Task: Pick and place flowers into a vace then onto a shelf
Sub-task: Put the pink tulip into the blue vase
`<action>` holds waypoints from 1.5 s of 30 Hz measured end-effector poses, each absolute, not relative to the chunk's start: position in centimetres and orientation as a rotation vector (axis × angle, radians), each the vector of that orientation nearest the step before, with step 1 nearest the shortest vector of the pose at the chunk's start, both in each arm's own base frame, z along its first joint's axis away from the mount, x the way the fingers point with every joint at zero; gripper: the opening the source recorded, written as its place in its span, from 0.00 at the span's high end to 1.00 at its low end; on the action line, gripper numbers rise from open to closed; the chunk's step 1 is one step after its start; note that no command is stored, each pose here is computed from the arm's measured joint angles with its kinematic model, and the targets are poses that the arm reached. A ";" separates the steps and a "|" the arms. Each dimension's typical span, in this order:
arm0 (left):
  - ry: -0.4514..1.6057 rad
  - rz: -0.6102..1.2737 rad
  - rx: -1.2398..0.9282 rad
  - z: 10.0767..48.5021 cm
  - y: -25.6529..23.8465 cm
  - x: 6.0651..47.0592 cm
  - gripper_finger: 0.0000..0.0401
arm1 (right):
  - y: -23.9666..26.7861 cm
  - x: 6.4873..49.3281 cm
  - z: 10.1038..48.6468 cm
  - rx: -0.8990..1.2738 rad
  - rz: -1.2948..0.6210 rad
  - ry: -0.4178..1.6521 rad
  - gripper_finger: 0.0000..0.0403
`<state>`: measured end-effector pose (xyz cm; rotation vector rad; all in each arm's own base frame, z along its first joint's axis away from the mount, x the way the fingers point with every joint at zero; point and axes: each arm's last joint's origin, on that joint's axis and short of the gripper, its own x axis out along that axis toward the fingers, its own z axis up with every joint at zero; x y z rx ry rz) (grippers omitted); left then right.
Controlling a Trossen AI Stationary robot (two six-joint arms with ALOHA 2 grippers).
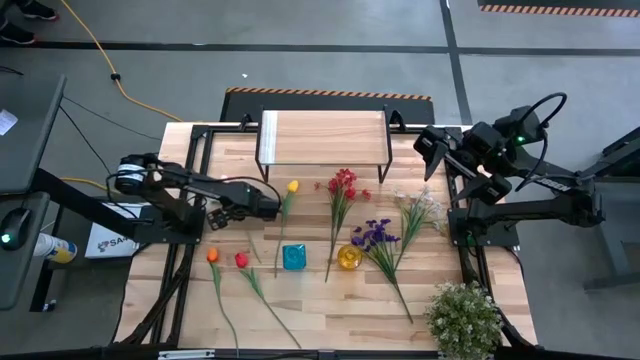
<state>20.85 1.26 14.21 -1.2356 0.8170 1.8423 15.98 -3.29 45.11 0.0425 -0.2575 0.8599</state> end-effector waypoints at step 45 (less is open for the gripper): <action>0.758 1.793 -1.277 13.3 1.3 19.4 0.90 | -3.3 16.0 45.1 0.044 0.858 -0.258 0.32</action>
